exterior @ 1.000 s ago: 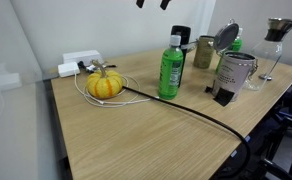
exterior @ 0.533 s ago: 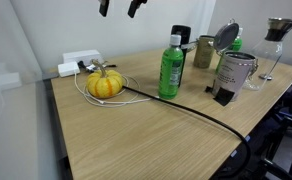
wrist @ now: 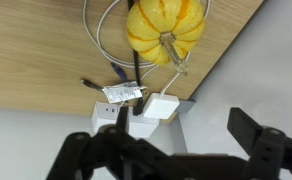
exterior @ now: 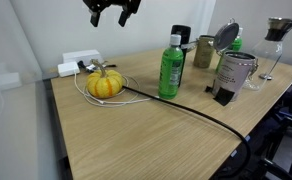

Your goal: Move the pumpkin to the right

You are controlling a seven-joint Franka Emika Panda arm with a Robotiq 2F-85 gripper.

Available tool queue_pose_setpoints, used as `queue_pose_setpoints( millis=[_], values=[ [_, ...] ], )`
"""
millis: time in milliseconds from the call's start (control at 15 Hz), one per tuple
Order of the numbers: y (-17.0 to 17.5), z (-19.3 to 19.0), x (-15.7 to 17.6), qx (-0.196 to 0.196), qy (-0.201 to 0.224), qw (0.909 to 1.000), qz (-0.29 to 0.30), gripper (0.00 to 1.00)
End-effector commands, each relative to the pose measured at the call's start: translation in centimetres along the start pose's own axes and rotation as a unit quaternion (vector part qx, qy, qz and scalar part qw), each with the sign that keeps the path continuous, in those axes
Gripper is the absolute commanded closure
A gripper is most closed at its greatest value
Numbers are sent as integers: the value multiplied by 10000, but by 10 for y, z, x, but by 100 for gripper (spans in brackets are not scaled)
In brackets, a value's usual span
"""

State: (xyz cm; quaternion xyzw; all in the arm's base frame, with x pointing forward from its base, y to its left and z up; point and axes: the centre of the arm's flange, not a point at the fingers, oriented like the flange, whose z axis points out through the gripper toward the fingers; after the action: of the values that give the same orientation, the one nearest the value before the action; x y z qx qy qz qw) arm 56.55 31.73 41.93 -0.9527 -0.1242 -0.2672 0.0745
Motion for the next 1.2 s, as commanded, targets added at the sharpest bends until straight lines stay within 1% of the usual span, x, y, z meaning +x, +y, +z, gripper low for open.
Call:
queue_pose_setpoints(
  millis=[0,200,267,333,400,600,867,1133],
  values=[
    [0,0,0,2,0,10000,-3,0],
    [-10,10,-5,-146,-65,9997,-195,0],
    [-18,15,-6,-191,-70,9991,-385,0],
    [-25,19,-5,-208,36,9979,-613,0],
    [-32,24,-5,-164,77,9965,-818,0],
    [-46,45,-6,-161,-16,9899,-1409,0],
    [-48,83,-2,-162,-167,9816,-1893,0],
    [-41,110,5,-239,-234,9782,-2050,0]
  ],
)
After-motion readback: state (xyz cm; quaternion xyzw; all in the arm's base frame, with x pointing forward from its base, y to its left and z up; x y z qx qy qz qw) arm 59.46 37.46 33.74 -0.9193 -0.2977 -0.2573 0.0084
